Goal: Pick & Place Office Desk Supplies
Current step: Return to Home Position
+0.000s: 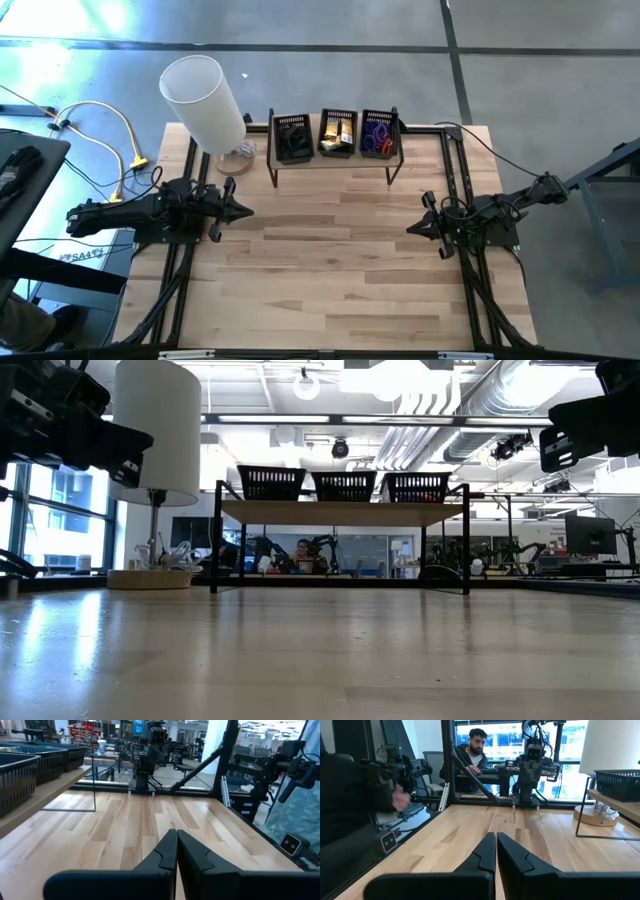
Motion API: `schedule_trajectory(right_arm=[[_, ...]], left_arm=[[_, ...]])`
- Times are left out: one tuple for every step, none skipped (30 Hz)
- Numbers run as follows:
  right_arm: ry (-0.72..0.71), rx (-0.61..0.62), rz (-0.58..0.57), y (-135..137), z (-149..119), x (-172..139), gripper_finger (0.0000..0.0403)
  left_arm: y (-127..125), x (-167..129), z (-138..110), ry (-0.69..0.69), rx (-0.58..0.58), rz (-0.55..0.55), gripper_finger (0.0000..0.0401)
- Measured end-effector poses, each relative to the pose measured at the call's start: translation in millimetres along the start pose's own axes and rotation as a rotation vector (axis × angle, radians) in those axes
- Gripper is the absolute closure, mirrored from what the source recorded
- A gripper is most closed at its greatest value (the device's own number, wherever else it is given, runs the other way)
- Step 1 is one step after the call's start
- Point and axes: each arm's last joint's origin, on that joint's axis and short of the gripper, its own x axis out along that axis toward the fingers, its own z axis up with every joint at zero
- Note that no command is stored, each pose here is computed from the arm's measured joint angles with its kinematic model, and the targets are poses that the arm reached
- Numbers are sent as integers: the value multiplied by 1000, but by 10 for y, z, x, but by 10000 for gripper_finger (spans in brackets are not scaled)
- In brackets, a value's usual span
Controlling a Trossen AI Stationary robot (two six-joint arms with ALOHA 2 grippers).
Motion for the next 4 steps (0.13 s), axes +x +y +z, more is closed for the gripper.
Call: schedule_trajectory(right_arm=[[0, 0, 0, 0, 0, 0, 399], [0, 0, 0, 0, 0, 0, 399], [0, 0, 0, 0, 0, 0, 400], [0, 0, 0, 0, 0, 0, 399]], left_arm=[[0, 0, 2, -2, -2, 0, 401], [0, 0, 4, -4, -5, 0, 401], [0, 0, 5, -5, -6, 0, 401], [0, 0, 4, -5, -6, 0, 401]])
